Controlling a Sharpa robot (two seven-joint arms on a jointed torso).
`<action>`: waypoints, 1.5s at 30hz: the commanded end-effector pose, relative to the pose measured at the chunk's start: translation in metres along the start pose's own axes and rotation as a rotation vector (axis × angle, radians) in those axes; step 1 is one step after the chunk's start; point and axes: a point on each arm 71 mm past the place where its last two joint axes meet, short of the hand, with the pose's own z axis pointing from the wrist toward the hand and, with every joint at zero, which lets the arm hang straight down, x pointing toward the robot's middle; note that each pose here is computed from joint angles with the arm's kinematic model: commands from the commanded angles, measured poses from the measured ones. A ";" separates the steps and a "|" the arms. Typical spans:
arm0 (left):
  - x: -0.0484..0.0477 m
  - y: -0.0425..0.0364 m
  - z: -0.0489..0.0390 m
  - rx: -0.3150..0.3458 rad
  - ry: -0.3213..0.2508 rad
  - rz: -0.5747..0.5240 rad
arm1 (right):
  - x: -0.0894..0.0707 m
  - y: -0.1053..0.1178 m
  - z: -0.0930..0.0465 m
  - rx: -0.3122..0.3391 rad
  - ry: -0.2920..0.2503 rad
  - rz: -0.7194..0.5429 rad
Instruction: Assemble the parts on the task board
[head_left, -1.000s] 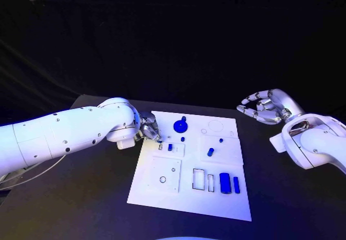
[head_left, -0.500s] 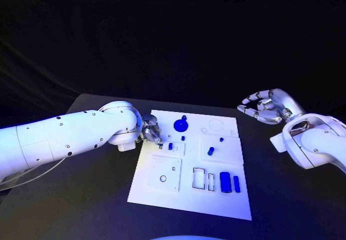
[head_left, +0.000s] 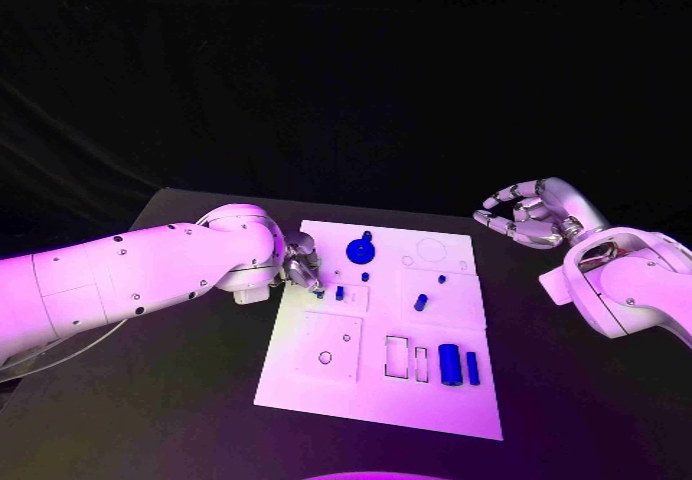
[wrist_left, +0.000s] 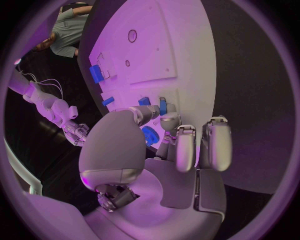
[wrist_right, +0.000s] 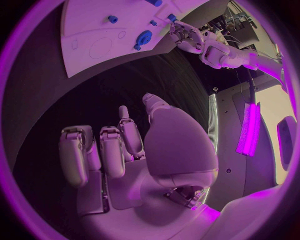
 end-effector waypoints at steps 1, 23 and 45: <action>0.0033 -0.0014 0.0004 -0.001 0.029 0.034 | 0.002 0.001 0.000 -0.011 0.013 -0.009; 0.0064 -0.0041 0.0015 0.003 0.042 0.044 | 0.001 0.001 -0.001 -0.012 0.010 -0.009; 0.0056 -0.0019 0.0026 -0.008 0.044 0.058 | 0.001 0.001 -0.001 -0.011 0.009 -0.009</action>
